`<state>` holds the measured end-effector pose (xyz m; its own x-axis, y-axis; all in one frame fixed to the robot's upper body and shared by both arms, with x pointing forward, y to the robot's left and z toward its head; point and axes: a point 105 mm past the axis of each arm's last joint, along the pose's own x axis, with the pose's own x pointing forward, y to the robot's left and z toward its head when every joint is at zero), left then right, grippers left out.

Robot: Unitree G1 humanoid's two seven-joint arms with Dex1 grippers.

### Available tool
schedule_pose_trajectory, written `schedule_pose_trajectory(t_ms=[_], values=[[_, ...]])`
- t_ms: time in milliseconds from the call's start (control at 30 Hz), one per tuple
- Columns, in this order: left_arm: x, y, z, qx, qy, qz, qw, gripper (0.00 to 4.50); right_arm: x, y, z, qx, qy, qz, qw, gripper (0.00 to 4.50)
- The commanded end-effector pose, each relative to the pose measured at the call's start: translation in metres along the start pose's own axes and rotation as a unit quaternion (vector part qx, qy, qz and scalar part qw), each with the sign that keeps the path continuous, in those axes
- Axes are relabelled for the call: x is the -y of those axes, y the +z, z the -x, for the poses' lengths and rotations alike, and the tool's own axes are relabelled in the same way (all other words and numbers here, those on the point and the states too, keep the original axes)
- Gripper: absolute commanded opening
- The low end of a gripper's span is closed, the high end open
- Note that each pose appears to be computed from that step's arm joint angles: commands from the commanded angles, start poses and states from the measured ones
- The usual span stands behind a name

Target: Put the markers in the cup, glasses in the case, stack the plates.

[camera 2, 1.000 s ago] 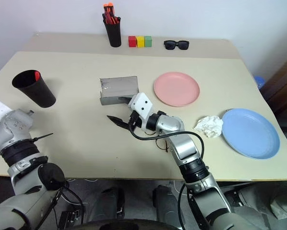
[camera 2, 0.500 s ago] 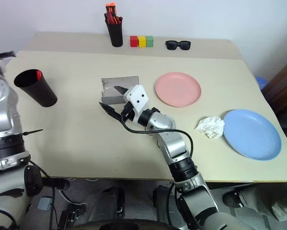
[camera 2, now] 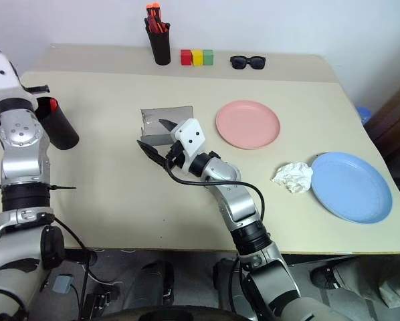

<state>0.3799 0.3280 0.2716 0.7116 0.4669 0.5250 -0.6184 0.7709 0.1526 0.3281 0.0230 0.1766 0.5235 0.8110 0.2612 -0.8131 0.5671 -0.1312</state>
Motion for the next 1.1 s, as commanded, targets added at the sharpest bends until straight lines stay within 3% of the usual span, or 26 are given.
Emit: schedule_pose_trajectory(t_ms=[33, 333, 500, 800, 867, 1000, 1100], values=[[0.0, -0.005, 0.004, 0.003, 0.006, -0.001, 1.0, 0.07, 0.001, 0.01, -0.001, 0.022, 0.0, 0.008, 1.0, 3.78], [0.008, -0.013, 0.01, -0.007, -0.007, 0.011, 1.0, 0.07, 0.001, 0.011, -0.002, 0.022, 0.004, 0.008, 1.0, 3.78], [0.004, -0.011, 0.01, 0.001, 0.015, -0.01, 1.0, 2.15, 0.001, 0.011, -0.002, 0.023, 0.004, 0.009, 1.0, 3.78], [0.009, -0.002, 0.011, 0.01, 0.004, 0.034, 0.999, 2.15, 0.003, 0.012, -0.002, 0.021, 0.001, 0.015, 1.0, 3.78], [0.024, 0.014, 0.01, 0.03, -0.043, 0.069, 0.996, 2.15, 0.006, 0.014, 0.001, 0.017, 0.002, 0.023, 1.0, 3.78], [0.084, 0.048, 0.027, 0.06, -0.259, 0.114, 0.957, 2.15, 0.02, 0.02, 0.016, -0.004, 0.014, 0.061, 0.998, 3.78], [0.124, 0.047, 0.055, 0.038, -0.423, 0.079, 0.902, 3.44, 0.047, 0.022, 0.037, -0.04, 0.001, 0.106, 0.994, 3.78]])
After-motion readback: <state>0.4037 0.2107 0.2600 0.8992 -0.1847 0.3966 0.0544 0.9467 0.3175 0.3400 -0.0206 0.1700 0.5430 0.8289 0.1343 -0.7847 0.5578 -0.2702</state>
